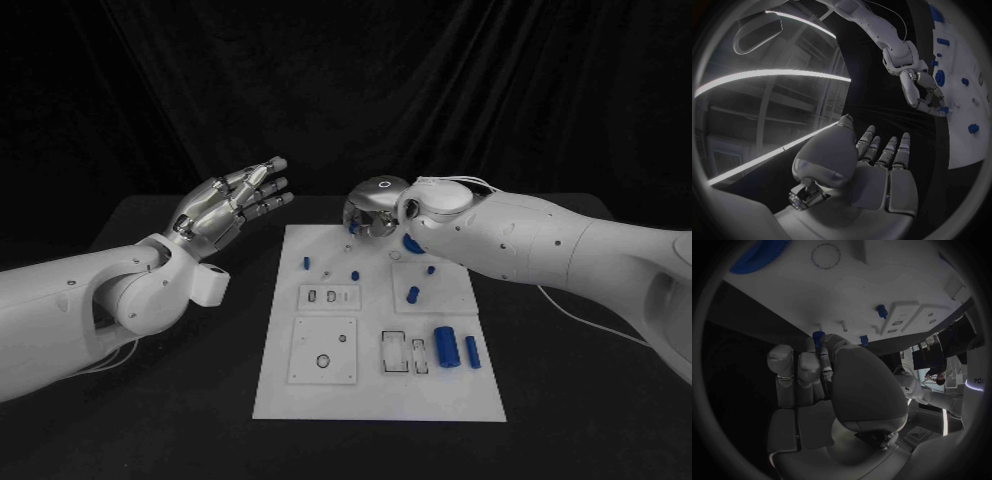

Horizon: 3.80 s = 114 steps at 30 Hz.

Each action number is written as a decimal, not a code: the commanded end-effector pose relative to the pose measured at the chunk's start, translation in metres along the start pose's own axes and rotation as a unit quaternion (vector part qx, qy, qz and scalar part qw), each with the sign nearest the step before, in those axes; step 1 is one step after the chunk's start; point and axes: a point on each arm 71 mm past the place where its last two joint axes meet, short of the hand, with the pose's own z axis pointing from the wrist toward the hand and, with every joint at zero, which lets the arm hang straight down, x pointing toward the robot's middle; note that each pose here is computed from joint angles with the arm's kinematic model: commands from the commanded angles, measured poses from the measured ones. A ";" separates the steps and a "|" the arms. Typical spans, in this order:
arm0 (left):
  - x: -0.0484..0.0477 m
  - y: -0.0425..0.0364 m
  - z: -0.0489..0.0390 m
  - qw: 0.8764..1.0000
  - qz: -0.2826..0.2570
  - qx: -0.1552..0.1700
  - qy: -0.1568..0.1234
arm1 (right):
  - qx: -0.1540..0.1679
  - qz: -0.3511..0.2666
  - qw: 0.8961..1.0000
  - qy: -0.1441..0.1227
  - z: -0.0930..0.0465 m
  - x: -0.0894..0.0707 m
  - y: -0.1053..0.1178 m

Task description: Assemble the parts on the task board

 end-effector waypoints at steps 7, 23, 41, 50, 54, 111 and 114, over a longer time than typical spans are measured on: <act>0.0008 -0.0020 0.0012 1.000 -0.004 0.005 0.005 | 0.009 -0.001 1.000 0.017 -0.003 0.008 -0.002; 0.0002 -0.0015 0.0013 1.000 -0.004 0.003 0.005 | 0.002 0.001 1.000 0.019 -0.003 0.010 0.002; -0.0002 -0.0009 0.0011 1.000 -0.004 -0.003 0.005 | 0.019 0.003 0.999 0.029 -0.002 0.011 0.003; -0.0005 -0.0005 0.0009 1.000 -0.004 -0.005 0.005 | 0.027 0.001 1.000 0.011 -0.004 0.010 -0.001; -0.0012 -0.0005 0.0006 1.000 -0.004 -0.006 0.005 | 0.021 0.000 1.000 -0.007 -0.008 0.008 -0.003; -0.0066 0.0010 -0.0013 1.000 -0.006 -0.012 0.007 | 0.130 0.042 0.990 0.025 -0.115 0.029 -0.082; -0.0069 0.0011 -0.0013 1.000 -0.006 -0.013 0.007 | 0.126 0.042 0.991 0.024 -0.113 0.030 -0.081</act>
